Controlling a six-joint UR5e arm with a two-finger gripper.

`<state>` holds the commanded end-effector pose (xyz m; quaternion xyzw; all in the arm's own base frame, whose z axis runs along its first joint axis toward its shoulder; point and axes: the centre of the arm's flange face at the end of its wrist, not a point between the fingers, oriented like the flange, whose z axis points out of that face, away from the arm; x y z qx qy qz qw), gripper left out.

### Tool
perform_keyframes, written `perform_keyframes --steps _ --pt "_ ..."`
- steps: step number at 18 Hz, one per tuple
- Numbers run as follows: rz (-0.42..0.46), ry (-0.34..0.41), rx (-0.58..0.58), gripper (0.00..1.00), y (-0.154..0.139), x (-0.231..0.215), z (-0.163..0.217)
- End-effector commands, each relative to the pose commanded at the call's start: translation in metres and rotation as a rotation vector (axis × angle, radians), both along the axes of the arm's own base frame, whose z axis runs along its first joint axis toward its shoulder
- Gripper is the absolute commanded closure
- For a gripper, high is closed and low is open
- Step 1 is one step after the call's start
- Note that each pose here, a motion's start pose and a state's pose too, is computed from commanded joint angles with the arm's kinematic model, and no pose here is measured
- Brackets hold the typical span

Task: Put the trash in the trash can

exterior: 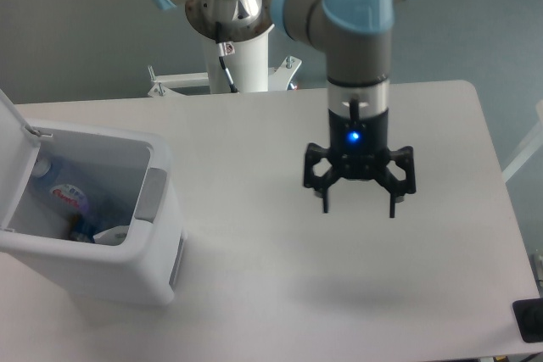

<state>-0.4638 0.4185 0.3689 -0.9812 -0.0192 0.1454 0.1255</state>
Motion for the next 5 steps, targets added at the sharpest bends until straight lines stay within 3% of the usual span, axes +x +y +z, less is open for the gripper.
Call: perform_keyframes --steps 5 --pt "-0.06 -0.022 -0.066 0.0 0.001 -0.003 -0.015"
